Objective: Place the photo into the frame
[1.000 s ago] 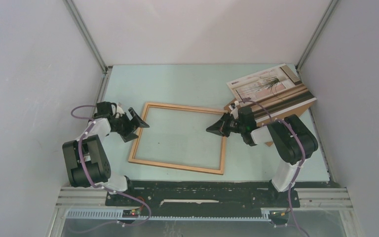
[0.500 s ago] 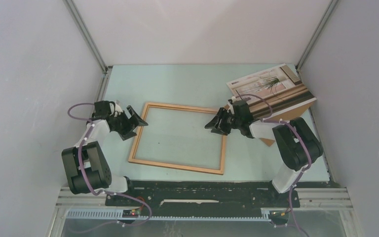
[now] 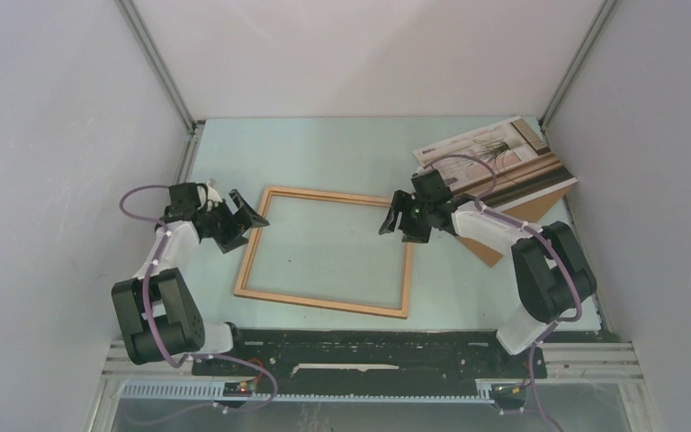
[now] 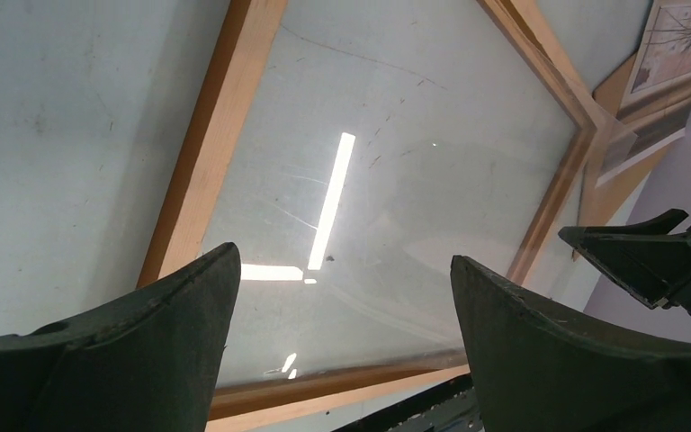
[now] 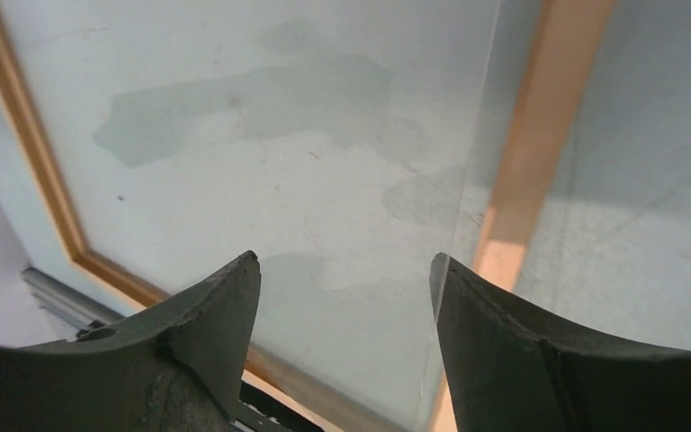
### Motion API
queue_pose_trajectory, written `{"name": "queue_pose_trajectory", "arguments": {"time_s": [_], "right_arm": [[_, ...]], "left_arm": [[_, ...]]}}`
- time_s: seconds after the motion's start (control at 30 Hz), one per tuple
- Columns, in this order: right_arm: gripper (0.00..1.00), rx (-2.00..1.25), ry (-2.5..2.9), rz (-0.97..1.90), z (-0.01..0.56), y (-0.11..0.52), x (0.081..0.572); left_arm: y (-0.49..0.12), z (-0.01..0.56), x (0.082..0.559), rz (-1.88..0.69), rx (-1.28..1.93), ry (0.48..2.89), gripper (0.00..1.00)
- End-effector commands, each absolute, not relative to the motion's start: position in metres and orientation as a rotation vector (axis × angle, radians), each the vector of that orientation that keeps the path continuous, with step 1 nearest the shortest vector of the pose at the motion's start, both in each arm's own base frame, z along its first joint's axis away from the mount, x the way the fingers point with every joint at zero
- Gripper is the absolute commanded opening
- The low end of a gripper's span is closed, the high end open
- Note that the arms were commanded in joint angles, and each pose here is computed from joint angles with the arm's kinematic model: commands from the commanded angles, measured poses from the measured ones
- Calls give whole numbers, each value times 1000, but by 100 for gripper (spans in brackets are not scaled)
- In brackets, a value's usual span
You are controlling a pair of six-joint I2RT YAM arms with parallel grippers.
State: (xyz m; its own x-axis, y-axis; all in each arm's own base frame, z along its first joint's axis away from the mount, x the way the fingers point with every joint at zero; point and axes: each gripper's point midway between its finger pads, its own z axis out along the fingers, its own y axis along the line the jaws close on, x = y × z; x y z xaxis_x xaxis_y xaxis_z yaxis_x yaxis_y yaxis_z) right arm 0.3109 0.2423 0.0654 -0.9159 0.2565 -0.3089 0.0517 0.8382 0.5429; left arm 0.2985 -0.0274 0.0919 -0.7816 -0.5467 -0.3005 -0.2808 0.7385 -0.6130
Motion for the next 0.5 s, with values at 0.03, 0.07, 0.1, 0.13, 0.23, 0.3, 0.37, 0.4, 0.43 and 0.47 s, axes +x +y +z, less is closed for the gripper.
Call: {"name": "queue_pose_trajectory", "arguments": {"time_s": [0.03,0.07,0.1,0.13,0.23,0.3,0.37,0.4,0.43,0.47], "right_arm": [[78,183,2670,514,81,208,303],[78,188,2676,487,83,201,301],[79,189,2682,453,84,195,298],[79,188,2687,408,84,187,295],[80,179,2687,290,86,166,287],[79,174,2687,274,88,160,282],[79,152,2684,302,89,164,279],[79,146,2680,325,90,168,278],[78,150,2678,346,90,172,278],[78,157,2689,402,89,180,276]], "left_arm": [[-38,106,299,-830,-561,2406,94],[-40,107,298,-836,-557,2403,94],[-41,109,298,-842,-552,2397,94],[-41,111,299,-848,-548,2389,94],[-46,116,299,-869,-526,2369,94],[-50,119,299,-883,-511,2363,94],[-54,121,298,-892,-494,2357,94],[-57,123,298,-899,-486,2354,94],[-59,124,298,-903,-475,2352,94],[-60,126,298,-905,-466,2347,94]]}}
